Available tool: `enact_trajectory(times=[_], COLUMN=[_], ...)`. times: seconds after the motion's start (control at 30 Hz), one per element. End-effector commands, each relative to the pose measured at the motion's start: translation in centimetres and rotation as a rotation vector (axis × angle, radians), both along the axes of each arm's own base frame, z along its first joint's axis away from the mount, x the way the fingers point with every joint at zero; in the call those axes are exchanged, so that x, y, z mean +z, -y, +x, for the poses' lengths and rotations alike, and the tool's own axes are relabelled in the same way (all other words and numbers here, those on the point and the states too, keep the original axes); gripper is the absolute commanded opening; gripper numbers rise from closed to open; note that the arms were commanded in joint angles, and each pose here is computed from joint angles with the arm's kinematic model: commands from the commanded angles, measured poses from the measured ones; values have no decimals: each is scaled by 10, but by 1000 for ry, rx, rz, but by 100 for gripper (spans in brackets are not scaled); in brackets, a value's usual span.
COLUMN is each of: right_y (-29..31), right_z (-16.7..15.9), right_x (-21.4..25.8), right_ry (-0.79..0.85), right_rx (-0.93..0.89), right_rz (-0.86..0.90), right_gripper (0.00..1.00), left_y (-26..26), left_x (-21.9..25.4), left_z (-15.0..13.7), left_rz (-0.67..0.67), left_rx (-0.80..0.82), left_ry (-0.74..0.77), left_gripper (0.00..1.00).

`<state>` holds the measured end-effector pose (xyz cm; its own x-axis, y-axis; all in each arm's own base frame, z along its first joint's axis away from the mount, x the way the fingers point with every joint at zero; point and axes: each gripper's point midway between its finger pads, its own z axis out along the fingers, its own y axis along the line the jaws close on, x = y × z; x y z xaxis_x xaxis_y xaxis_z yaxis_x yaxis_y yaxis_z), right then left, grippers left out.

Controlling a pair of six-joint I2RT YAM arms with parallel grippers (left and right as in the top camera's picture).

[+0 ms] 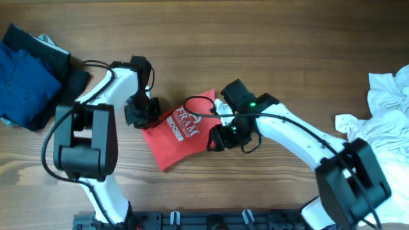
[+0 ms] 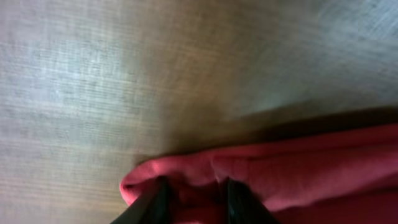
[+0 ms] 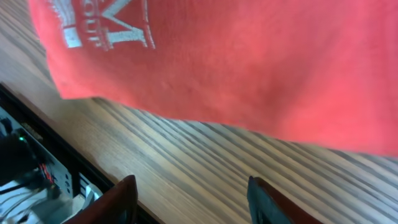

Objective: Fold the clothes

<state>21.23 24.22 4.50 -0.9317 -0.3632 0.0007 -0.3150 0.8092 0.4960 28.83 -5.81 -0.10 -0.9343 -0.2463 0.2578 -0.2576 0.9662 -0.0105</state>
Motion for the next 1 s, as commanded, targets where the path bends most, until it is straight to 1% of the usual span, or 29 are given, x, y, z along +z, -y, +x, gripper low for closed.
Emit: enact_trajectory(times=[0.0, 0.1, 0.13, 0.17, 0.2, 0.27, 0.33, 0.37, 0.4, 0.47, 0.5, 0.6, 0.63, 0.67, 0.7, 0.73, 0.77, 0.8, 0.87, 0.9, 0.97], right_y=[-7, -8, -1, 11, 17, 29, 37, 44, 47, 54, 58, 83, 90, 96, 101, 104, 106, 108, 108, 108, 108], right_z=[-9, 4, 15, 34, 46, 75, 93, 104, 107, 107, 104, 91, 89, 87, 84, 81, 79, 77, 77, 77, 76], right_x=[-26, -46, -53, -58, -59, -59, -55, -54, -53, -54, -54, -61, -61, -62, -63, -64, -64, -65, -65, -65, -65], right_ry=[-106, -84, -62, -7, 29, 97, 134, 154, 161, 166, 164, 125, 119, 114, 107, 99, 89, 78, 71, 69, 63], right_rx=[-25, -52, -115, -190, -229, -308, -349, -375, -374, -343, -316, -328, -337, -344, -344, -348, -361, -376, -391, -397, -410], right_rz=[-5, -25, -73, -128, -149, -148, -126, -115, -113, -122, -134, -250, -283, -313, -340, -358, -372, -383, -384, -385, -386], right_gripper=[57, 57, 56, 57, 56, 56, 56, 55, 55, 57, 59, 60, 61, 61, 61, 62, 63, 64, 65, 65, 66], left_y=[-9, -11, -12, -12, -13, -15, -15, -10, -6, 4, 4, 2, 0, -2, -4, -6, -5, 5, 35, 44, 48], left_x=[-3, 5, 8, 10, 11, 7, 4, 4, 5, 12, 18, 39, 45, 52, 58, 64, 69, 75, 85, 86, 74], left_z=[-26, -45, -52, -60, -68, -79, -85, -87, -86, -81, -79, -55, -42, -26, -9, 9, 24, 42, 62, 67, 74], left_rz=[31, 40, 45, 48, 52, 55, 53, 27, 5, -63, -68, -89, -98, -107, -115, -124, -139, -201, -382, -436, -464], left_rx=[-20, -21, -24, -24, -24, -25, -23, -12, -5, -11, -12, 12, 21, 30, 38, 42, 42, 16, -86, -109, -108], left_ry=[-124, -206, -237, -269, -298, -328, -343, -345, -339, -303, -275, -101, -21, 70, 166, 256, 326, 406, 508, 527, 519], left_gripper=[29, 29, 28, 26, 24, 20, 18, 16, 13, 13, 12, 11, 15, 30, 54, 68, 71, 72, 71, 71, 71])
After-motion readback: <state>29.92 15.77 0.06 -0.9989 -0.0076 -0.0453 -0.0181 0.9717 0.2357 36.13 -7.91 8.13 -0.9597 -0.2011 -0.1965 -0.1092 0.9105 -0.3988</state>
